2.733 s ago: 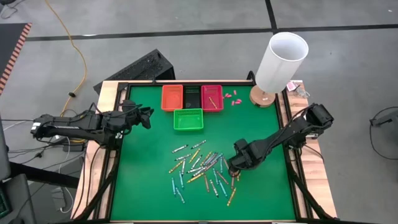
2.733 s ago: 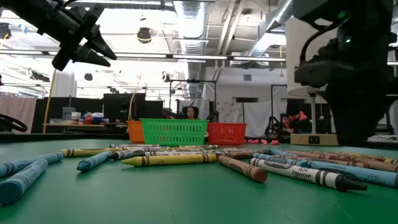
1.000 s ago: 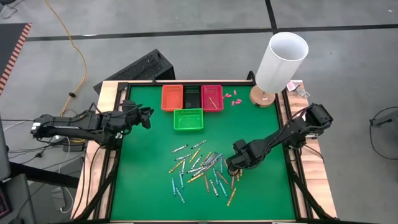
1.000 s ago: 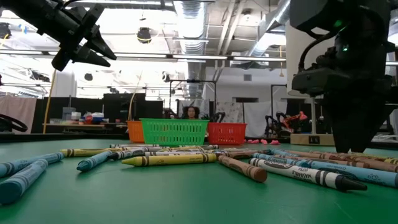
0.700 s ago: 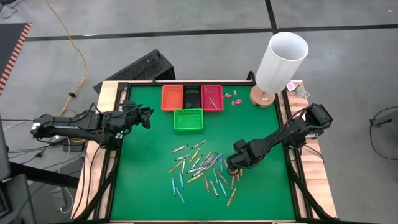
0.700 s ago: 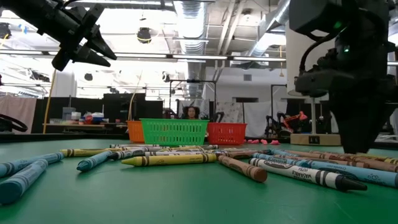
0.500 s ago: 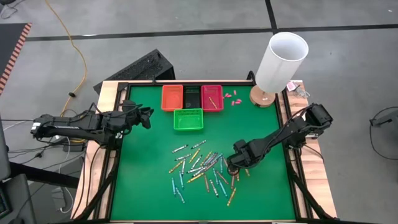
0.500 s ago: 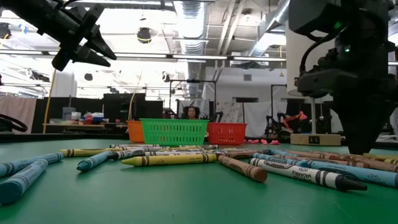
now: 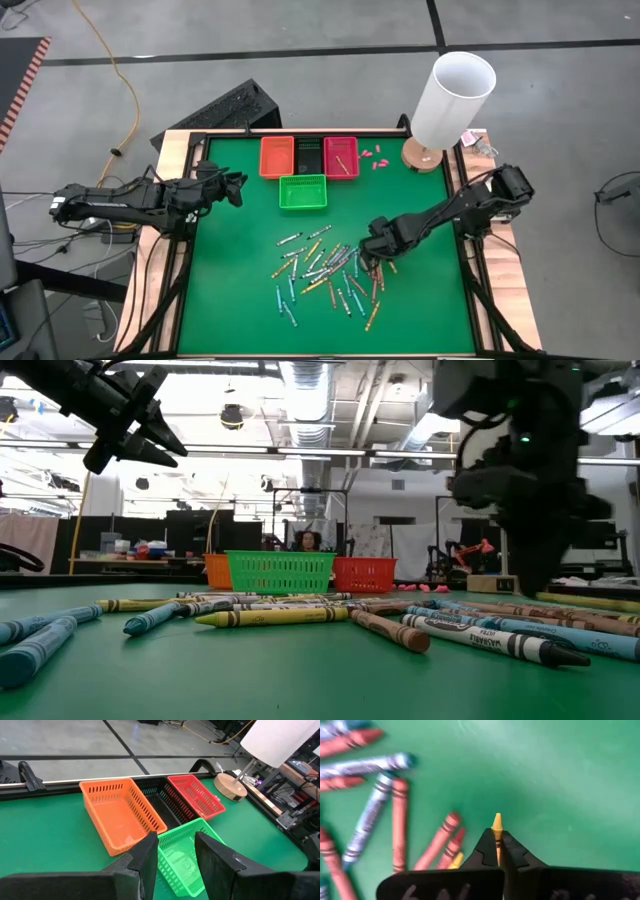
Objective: Sort crayons
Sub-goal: Put a yellow crayon in the red basket
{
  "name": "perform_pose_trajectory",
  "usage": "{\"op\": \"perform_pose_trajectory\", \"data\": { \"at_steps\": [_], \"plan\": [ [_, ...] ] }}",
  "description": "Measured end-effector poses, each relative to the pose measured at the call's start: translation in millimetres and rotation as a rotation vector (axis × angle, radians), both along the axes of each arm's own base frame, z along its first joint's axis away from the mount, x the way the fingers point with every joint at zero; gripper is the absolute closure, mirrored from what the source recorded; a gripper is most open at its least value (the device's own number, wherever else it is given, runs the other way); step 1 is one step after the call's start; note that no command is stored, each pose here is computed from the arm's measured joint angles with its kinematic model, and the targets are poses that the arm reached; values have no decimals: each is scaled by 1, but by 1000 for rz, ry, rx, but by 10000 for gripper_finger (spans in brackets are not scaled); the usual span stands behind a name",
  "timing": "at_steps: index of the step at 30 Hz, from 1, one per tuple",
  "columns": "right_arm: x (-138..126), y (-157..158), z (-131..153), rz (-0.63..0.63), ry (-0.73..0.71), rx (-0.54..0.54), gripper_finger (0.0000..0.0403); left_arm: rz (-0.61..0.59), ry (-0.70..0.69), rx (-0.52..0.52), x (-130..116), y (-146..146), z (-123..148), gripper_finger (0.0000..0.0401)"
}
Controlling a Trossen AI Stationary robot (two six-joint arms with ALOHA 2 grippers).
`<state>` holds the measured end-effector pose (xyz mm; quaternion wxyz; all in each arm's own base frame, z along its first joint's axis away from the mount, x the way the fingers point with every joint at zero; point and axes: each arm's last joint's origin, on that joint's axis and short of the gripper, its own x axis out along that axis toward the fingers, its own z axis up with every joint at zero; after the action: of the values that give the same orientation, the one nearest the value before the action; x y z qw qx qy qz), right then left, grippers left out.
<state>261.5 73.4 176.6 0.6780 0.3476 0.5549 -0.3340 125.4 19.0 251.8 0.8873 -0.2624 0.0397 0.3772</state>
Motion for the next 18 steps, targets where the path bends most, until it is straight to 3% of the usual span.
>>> {"op": "perform_pose_trajectory", "data": {
  "at_steps": [7, 13, 18],
  "plan": [
    [26, -40, 26, 137, -76, -63, 402, -3, 9, 11, 0, 0, 0, 282],
    [49, -99, 66, 250, -182, -166, 403, -4, 10, 11, 0, 0, 0, 282],
    [57, -155, 104, 262, -298, -298, 403, -4, 10, 11, 0, 0, 0, 282]
  ]
}}
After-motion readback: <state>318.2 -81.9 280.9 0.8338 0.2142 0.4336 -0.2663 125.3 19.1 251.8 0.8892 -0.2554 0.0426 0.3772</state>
